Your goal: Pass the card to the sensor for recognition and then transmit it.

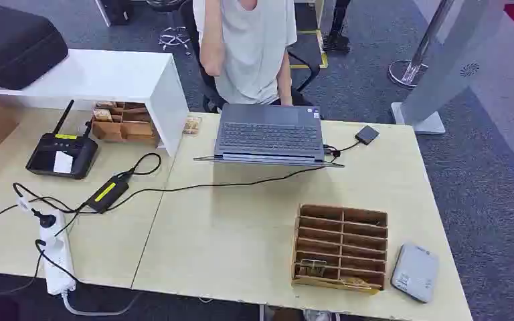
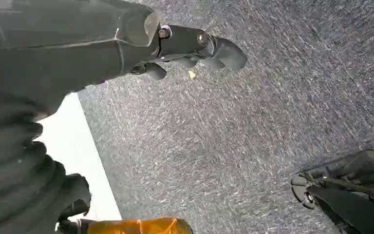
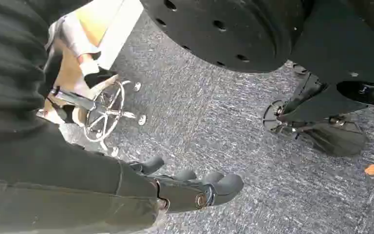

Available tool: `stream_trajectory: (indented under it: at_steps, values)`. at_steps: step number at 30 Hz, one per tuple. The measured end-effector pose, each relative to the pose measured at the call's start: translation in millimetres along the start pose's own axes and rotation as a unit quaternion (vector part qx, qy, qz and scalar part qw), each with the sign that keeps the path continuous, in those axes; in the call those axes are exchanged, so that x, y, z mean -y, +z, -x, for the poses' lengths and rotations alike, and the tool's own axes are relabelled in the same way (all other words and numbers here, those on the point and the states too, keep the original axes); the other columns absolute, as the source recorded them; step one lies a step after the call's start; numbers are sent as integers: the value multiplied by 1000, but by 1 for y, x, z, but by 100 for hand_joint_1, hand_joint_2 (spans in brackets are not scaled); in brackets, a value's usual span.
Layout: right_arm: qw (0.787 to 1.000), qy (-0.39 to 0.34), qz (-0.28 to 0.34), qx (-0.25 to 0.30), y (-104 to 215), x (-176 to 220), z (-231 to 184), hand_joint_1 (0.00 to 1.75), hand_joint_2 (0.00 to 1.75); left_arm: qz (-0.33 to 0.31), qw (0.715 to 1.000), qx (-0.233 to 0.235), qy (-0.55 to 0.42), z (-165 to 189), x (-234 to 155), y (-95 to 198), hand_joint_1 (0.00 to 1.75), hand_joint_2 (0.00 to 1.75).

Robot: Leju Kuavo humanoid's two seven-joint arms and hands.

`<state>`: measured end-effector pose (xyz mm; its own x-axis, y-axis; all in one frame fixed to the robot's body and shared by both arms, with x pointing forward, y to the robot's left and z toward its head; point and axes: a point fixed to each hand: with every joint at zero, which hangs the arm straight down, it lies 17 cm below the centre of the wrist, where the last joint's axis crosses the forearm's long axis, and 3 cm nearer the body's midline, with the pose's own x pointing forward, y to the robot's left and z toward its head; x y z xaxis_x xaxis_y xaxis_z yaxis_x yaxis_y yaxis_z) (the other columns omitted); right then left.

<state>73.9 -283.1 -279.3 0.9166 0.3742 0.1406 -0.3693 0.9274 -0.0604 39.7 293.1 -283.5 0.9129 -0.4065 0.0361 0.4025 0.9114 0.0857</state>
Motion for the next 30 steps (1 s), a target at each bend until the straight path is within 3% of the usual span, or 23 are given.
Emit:
stream_trajectory:
  at_steps: [2,4,6,11,30]
  values:
    - [993,-94,78,4,-2,38,8,0,175,1,999,-11,49,2,0,0,0,175]
    - [962,-177,206,-27,6,96,40,0,175,2,997,-17,76,6,1,0,0,175]
    - [947,-201,248,-45,13,118,63,0,175,3,996,-21,85,10,2,0,0,175]
    - [938,-227,257,-58,17,129,83,0,175,4,995,-24,96,11,3,0,0,175]
    - [915,-256,312,-31,27,153,85,0,175,6,993,-29,114,11,5,0,0,175]
